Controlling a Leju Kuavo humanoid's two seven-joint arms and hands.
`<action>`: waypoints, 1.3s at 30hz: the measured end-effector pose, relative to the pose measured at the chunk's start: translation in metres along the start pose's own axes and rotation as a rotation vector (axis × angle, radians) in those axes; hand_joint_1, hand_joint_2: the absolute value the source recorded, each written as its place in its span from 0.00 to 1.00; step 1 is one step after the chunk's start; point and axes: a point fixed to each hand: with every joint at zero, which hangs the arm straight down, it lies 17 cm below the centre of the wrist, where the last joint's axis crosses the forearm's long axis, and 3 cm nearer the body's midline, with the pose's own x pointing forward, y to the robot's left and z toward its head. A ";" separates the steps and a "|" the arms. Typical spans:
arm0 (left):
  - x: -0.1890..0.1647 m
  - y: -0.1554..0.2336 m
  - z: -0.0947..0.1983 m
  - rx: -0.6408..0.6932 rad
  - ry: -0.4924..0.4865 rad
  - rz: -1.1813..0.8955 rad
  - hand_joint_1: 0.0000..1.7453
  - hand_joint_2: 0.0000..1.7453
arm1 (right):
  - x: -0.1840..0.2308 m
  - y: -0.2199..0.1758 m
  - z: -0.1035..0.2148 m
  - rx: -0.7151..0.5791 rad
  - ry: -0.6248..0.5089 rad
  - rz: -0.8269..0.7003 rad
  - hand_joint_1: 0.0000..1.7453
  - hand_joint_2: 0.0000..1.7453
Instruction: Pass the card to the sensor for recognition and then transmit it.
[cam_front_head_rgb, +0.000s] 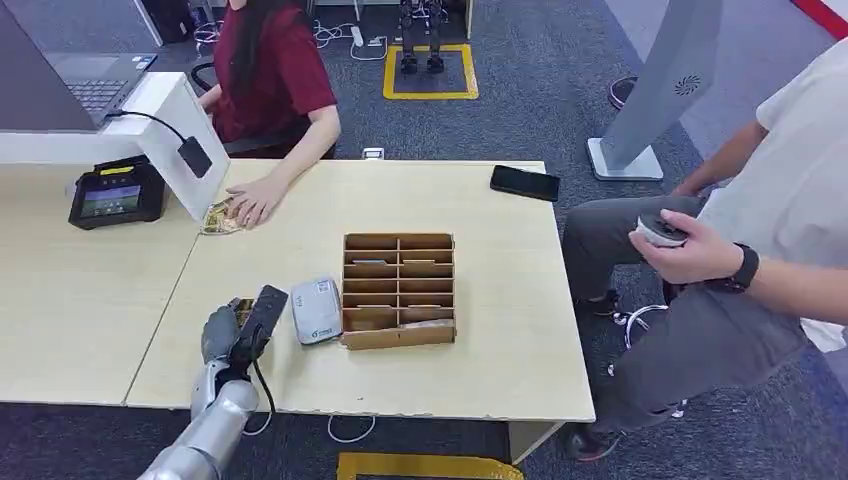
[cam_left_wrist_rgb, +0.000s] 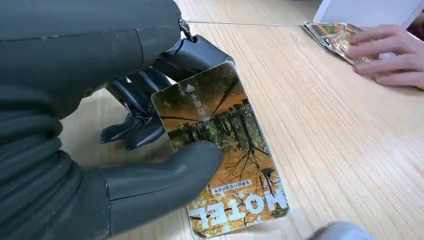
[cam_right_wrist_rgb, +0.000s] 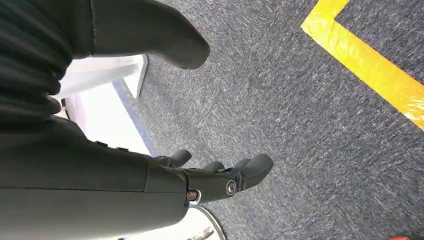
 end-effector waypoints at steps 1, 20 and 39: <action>0.003 -0.004 0.001 -0.015 -0.012 0.017 1.00 1.00 | 0.000 0.000 0.000 -0.001 0.000 0.000 0.00 1.00; 0.156 0.162 0.005 0.354 -0.513 0.642 1.00 1.00 | 0.005 -0.004 0.000 -0.021 -0.030 -0.006 0.00 1.00; 0.242 0.181 0.066 0.709 -0.905 -0.576 1.00 1.00 | 0.006 -0.006 -0.002 -0.013 -0.069 0.021 0.00 1.00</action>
